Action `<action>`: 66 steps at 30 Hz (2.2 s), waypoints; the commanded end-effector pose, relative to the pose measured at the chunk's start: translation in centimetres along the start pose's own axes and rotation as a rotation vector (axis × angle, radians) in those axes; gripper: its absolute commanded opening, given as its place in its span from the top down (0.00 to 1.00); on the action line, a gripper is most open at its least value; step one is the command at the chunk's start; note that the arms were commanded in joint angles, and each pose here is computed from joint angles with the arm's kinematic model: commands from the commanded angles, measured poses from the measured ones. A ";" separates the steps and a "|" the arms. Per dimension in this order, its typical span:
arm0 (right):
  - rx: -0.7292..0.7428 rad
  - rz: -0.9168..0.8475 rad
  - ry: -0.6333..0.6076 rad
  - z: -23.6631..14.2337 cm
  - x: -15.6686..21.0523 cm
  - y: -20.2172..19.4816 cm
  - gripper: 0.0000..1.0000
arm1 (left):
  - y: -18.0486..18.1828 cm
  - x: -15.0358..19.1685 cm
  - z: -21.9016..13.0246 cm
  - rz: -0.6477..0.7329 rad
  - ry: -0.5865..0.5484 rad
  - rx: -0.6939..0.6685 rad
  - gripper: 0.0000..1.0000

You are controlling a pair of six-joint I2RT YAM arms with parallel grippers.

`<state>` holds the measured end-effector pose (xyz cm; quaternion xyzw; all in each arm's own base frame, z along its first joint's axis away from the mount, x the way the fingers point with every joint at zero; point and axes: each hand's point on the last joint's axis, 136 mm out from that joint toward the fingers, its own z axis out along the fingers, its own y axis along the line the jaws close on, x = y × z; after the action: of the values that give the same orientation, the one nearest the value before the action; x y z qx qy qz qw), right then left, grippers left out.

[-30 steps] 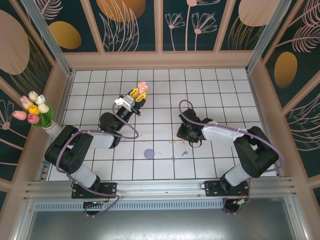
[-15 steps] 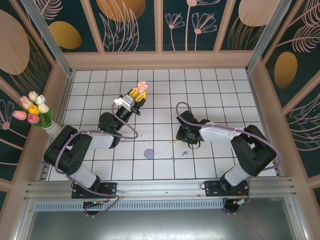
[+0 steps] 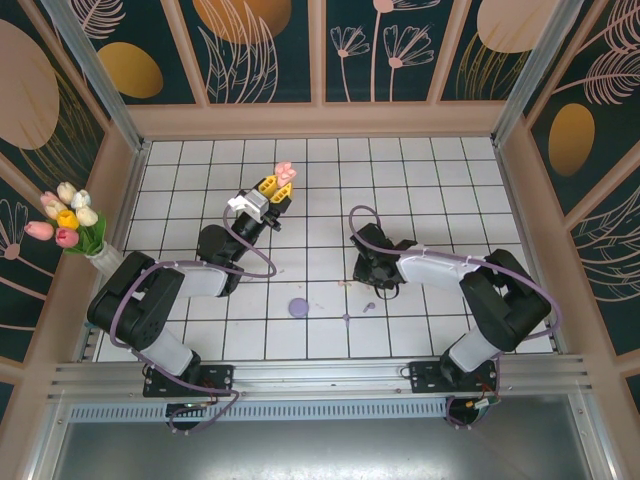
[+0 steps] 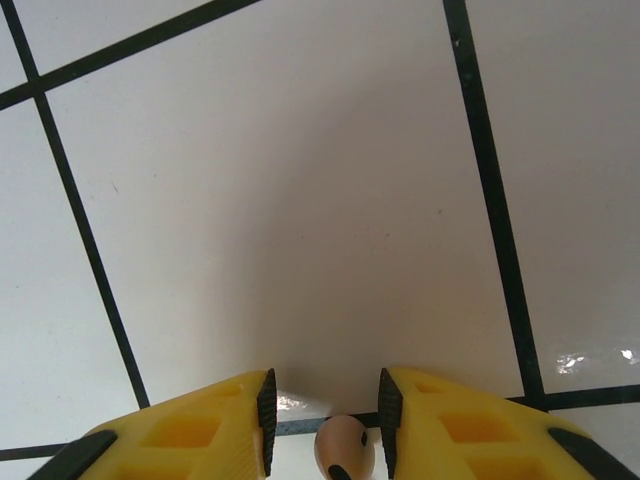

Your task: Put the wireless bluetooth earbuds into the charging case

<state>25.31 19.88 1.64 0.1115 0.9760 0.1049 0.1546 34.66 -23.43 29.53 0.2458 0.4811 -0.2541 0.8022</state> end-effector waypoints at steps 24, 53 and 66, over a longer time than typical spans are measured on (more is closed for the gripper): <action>0.154 -0.082 0.058 1.1 3.0 -0.9 0.69 | -0.2 -4.9 0.2 0.036 -0.162 0.014 1.00; 0.105 -0.052 0.056 0.5 3.8 -0.9 0.82 | -0.4 -4.9 0.3 0.027 -0.151 0.025 1.00; 0.061 -0.019 0.021 -0.3 2.5 -0.3 0.72 | -0.5 -4.7 0.2 0.020 -0.138 0.031 1.00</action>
<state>24.26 20.49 1.57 0.1000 0.9776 0.0702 0.1711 33.96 -23.34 30.76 0.2483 0.4662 -0.2595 0.8085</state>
